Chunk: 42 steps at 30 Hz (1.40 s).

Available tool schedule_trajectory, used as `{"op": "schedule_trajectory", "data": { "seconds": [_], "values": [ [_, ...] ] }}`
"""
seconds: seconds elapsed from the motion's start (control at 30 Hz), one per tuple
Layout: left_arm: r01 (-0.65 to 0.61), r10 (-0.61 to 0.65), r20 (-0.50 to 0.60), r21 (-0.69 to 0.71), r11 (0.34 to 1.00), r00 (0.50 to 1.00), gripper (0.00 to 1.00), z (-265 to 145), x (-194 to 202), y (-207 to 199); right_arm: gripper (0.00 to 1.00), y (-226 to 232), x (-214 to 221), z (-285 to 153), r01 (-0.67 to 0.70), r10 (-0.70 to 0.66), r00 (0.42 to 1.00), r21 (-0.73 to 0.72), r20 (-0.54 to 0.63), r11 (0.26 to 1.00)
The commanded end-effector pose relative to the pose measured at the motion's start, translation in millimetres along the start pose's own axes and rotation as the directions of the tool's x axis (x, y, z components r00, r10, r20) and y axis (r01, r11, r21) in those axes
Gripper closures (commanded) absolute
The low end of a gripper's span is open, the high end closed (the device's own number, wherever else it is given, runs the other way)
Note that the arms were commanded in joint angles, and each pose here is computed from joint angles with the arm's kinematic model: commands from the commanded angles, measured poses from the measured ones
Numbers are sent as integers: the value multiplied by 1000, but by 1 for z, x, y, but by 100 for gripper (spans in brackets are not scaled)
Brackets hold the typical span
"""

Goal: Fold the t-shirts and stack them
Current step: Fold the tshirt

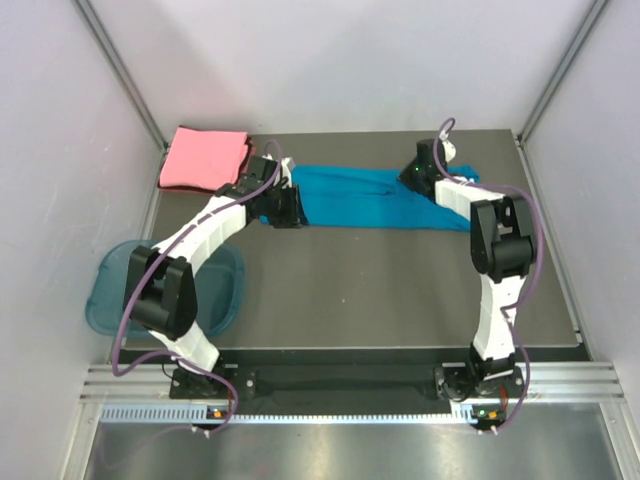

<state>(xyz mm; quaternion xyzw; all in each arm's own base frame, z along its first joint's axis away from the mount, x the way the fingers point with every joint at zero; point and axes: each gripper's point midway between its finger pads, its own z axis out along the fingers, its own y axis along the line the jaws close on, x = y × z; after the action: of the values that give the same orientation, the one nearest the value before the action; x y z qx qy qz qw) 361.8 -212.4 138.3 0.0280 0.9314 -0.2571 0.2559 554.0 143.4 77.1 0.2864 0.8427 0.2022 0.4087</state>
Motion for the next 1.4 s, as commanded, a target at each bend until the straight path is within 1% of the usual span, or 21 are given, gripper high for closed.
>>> {"op": "schedule_trajectory", "data": {
  "seconds": [0.0, 0.03, 0.17, 0.27, 0.33, 0.47, 0.53, 0.57, 0.6, 0.63, 0.67, 0.7, 0.73, 0.77, 0.83, 0.9, 0.97, 1.03, 1.1, 1.2, 1.37],
  "values": [
    [-19, 18, 39, 15, 1000, 999, 67, 1, -11, -5, 99, 23, -6, 5, 33, -31, 999, -62, 27, 998],
    [-19, 19, 40, 17, 1000, 999, 67, 0, -11, -6, 92, 21, -3, 6, 34, -33, 999, -55, 18, 998],
    [-21, 21, 45, 12, 1000, 999, 66, 0, -12, -5, 83, 24, -4, 6, 46, -46, 999, -62, 0, 997],
    [-17, 17, 45, -9, 1000, 999, 64, 0, -12, -1, 72, 23, -8, -6, 70, -70, 997, -34, -15, 997],
    [-6, 9, 63, -45, 999, 998, 63, -1, -17, 5, 65, 23, -20, -21, 71, -71, 997, -25, -5, 997],
    [47, -36, 100, -114, 992, 994, 60, 3, -30, 21, 58, -12, -31, -51, 85, -82, 995, 59, -48, 995],
    [95, -83, 107, -111, 989, 991, 60, 12, -39, 25, 58, -33, -43, -71, 91, -87, 995, 100, -51, 991],
    [116, -103, 111, -108, 987, 988, 60, 14, -44, 29, 64, -51, -35, -76, 117, -107, 991, 125, -81, 985],
    [128, -116, 111, -105, 986, 987, 60, 23, -48, 32, 69, -63, -44, -87, 112, -100, 991, 137, -85, 984],
    [141, -129, 110, -108, 984, 986, 60, 27, -50, 34, 78, -76, -43, -93, 119, -103, 989, 159, -104, 980],
    [146, -133, 107, -116, 982, 985, 60, 33, -52, 37, 81, -92, -40, -97, 137, -115, 985, 185, -125, 973],
    [153, -142, 92, -125, 980, 986, 60, 46, -53, 41, 84, -97, -40, -103, 134, -110, 983, 167, -144, 977],
    [156, -145, 87, -135, 978, 986, 60, 52, -54, 46, 90, -116, -48, -105, 129, -103, 984, 185, -144, 974],
    [164, -153, 82, -156, 974, 985, 60, 58, -54, 52, 91, -125, -45, -106, 129, -98, 982, 191, -164, 973],
    [176, -170, 51, -193, 965, 984, 61, 75, -53, 65, 94, -148, -43, -107, 135, -88, 973, 214, -214, 967],
    [183, -176, 50, -239, 954, 983, 62, 89, -56, 78, 95, -164, -45, -105, 137, -82, 971, 238, -225, 962],
    [189, -178, 64, -280, 941, 982, 61, 93, -63, 87, 96, -176, -50, -102, 156, -102, 971, 250, -216, 956],
    [201, -194, 54, -318, 927, 980, 62, 102, -60, 99, 96, -183, -43, -92, 176, -119, 962, 224, -247, 959],
    [211, -205, 53, -359, 909, 977, 62, 109, -59, 111, 96, -194, -39, -82, 183, -116, 956, 235, -271, 955],
    [221, -216, 64, -455, 863, 974, 62, 112, -55, 136, 97, -214, -44, -78, 199, -121, 959, 301, -258, 933],
    [240, -247, 60, -532, 812, 967, 62, 113, -45, 167, 99, -228, -60, -70, 215, -147, 965, 338, -215, 916]
  ]
}}
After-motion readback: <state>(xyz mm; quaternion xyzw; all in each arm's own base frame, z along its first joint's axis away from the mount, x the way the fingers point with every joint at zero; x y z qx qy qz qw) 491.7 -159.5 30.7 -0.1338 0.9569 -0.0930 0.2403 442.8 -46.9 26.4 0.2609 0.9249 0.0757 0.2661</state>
